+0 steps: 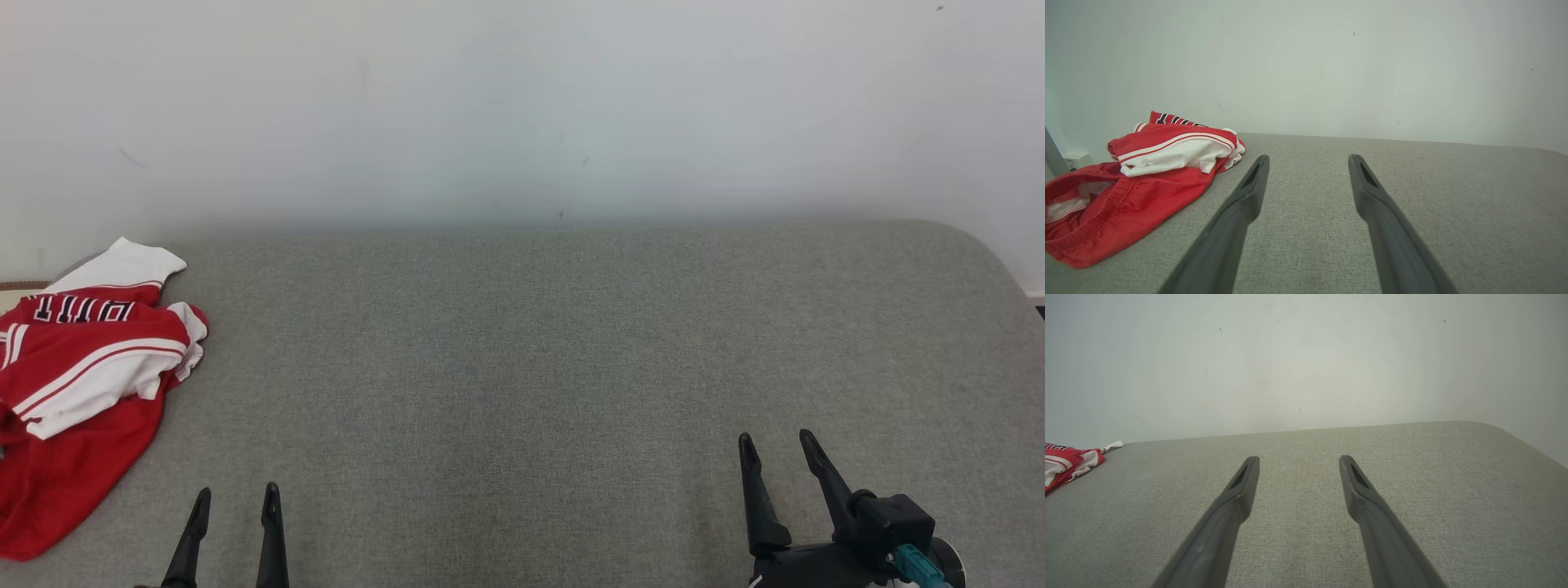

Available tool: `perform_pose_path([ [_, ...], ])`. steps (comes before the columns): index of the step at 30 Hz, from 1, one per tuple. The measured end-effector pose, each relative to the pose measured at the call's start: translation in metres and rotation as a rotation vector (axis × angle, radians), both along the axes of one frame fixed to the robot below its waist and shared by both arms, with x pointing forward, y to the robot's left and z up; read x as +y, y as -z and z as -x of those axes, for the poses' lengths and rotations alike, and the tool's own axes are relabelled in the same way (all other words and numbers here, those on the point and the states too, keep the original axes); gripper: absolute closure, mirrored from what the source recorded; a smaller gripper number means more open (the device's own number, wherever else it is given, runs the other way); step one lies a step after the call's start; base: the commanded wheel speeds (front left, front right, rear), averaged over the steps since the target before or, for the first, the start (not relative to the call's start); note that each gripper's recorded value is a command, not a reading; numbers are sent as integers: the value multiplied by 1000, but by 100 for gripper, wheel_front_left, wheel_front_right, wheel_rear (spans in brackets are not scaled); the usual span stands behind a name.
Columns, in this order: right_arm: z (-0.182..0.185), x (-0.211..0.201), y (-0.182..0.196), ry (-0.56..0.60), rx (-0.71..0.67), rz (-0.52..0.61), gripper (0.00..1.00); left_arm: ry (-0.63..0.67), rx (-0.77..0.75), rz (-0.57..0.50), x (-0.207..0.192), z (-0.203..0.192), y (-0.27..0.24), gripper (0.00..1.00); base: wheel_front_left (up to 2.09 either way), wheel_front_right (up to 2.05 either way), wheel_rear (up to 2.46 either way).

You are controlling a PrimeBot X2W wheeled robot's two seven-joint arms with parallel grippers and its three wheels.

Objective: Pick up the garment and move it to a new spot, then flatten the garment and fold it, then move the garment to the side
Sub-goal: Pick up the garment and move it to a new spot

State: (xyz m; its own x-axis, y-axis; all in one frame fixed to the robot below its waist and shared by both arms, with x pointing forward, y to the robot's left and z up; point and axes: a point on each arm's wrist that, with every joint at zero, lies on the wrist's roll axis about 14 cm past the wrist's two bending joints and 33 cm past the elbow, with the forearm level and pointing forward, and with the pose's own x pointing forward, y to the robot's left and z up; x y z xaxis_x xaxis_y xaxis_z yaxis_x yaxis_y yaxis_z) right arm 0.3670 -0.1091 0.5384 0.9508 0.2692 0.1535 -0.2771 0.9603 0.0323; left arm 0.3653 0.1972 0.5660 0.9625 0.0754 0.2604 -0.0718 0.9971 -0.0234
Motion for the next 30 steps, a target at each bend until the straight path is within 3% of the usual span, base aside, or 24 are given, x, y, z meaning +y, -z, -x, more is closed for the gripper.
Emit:
perform_pose_path([
  [17, -1, 3, 0, -8, 3, -10, 0, -1, 8, 11, 5, 2, 3, 0, 0, 0, 0],
  [30, -6, 32, 8, -96, 28, -23, 0, -131, 13, 21, 44, 22, 6, 0, 0, 0, 0],
])
